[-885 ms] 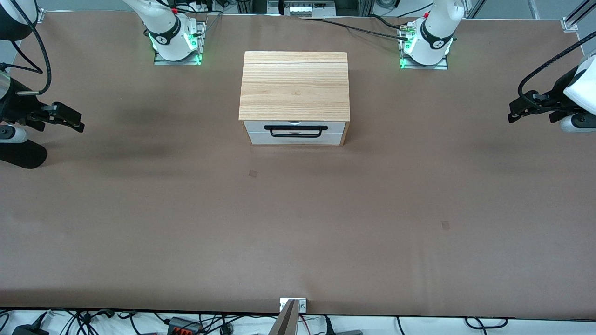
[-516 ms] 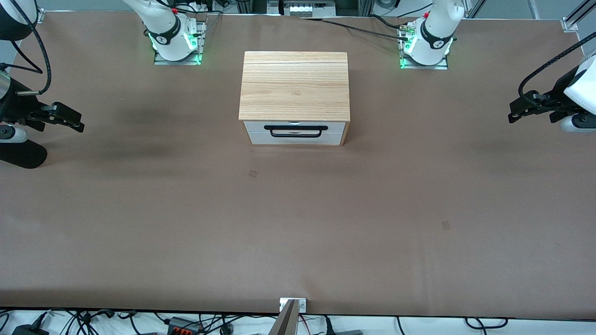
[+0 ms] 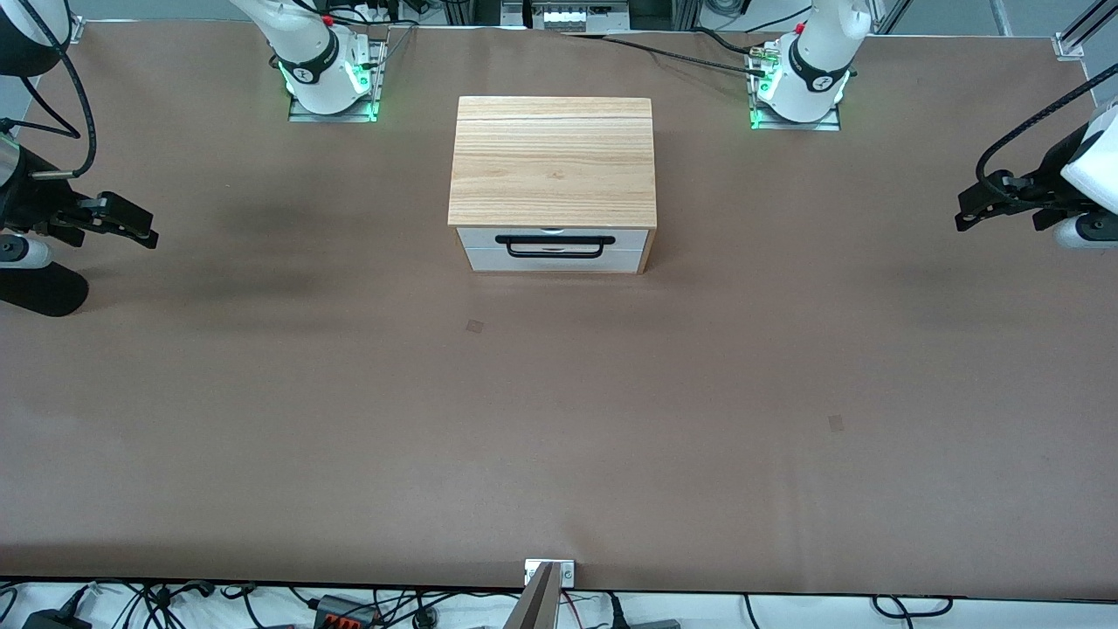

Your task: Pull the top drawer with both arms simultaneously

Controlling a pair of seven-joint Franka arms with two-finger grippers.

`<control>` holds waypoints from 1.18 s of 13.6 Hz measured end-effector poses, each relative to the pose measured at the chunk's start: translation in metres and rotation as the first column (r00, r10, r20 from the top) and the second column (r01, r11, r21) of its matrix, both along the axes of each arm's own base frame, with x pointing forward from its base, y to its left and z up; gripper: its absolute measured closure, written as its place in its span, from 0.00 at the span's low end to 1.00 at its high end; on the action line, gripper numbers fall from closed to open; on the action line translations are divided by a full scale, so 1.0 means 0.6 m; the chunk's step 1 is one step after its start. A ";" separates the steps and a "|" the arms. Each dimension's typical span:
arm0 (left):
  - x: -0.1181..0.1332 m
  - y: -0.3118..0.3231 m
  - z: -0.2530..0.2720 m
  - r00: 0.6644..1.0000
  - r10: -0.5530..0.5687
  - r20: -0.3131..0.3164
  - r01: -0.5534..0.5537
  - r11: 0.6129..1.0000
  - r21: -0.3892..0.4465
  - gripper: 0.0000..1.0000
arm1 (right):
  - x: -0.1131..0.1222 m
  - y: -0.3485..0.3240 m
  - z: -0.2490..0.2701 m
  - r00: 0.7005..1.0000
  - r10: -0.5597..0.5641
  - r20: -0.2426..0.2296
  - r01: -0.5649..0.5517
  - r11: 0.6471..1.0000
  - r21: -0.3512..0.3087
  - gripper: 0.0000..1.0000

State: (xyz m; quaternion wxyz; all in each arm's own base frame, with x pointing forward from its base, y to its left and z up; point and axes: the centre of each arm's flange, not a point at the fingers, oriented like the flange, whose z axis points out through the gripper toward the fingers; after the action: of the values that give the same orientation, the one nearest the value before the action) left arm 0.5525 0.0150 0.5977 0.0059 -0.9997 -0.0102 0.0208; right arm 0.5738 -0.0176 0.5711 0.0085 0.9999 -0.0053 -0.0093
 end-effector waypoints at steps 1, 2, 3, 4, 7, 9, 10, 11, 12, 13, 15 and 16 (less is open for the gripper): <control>0.001 0.002 -0.001 1.000 0.004 -0.001 -0.004 1.000 -0.006 0.00 | 0.000 0.000 -0.003 1.000 0.000 -0.004 0.000 1.000 0.000 0.00; 0.001 0.003 -0.003 1.000 0.007 -0.003 -0.007 1.000 -0.014 0.00 | 0.002 -0.001 -0.007 1.000 -0.001 -0.009 0.001 1.000 0.000 0.00; 0.003 0.003 -0.007 1.000 0.008 -0.008 -0.008 1.000 -0.019 0.00 | 0.004 -0.003 -0.012 1.000 -0.003 -0.015 0.003 1.000 0.000 0.00; 0.006 0.003 -0.014 1.000 0.008 -0.016 -0.009 1.000 -0.020 0.00 | 0.006 -0.005 -0.019 1.000 -0.005 -0.022 0.005 1.000 0.000 0.00; 0.017 0.003 -0.038 0.999 0.014 -0.042 -0.016 0.999 -0.039 0.00 | 0.015 -0.006 -0.044 0.999 -0.007 -0.046 0.007 1.000 0.001 0.00; 0.024 -0.003 -0.058 0.997 0.020 -0.068 -0.026 0.996 -0.089 0.00 | 0.027 0.009 -0.075 0.997 0.008 -0.078 -0.008 1.000 0.005 0.00; 0.027 -0.008 -0.069 0.996 0.023 -0.085 -0.033 0.992 -0.124 0.00 | 0.033 0.028 -0.093 0.995 0.024 -0.094 -0.022 1.000 0.017 0.00; 0.030 -0.013 -0.078 0.995 0.026 -0.098 -0.041 0.986 -0.159 0.00 | 0.039 0.050 -0.111 0.993 0.039 -0.110 -0.035 0.999 0.041 0.00; 0.032 -0.019 -0.087 0.993 0.027 -0.118 -0.049 0.980 -0.195 0.00 | 0.045 0.071 -0.132 0.991 0.050 -0.127 -0.041 0.997 0.072 0.00; 0.032 -0.026 -0.098 0.989 0.022 -0.147 -0.056 0.973 -0.225 0.00 | 0.051 0.085 -0.157 0.988 0.054 -0.148 -0.038 0.994 0.106 0.00; 0.033 -0.042 -0.106 0.985 0.008 -0.174 -0.054 0.964 -0.259 0.00 | 0.071 0.104 -0.230 0.979 0.048 -0.201 -0.012 0.984 0.177 0.00; 0.033 -0.051 -0.104 0.985 -0.001 -0.175 -0.046 0.963 -0.265 0.00 | 0.081 0.116 -0.271 0.973 0.044 -0.228 0.007 0.976 0.218 0.00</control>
State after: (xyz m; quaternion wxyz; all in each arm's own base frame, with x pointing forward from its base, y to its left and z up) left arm 0.5726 -0.0156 0.5352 -0.1290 -0.9854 -0.0182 0.1092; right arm 0.6225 0.0522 0.4084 -0.1002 0.9869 0.0061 -0.1263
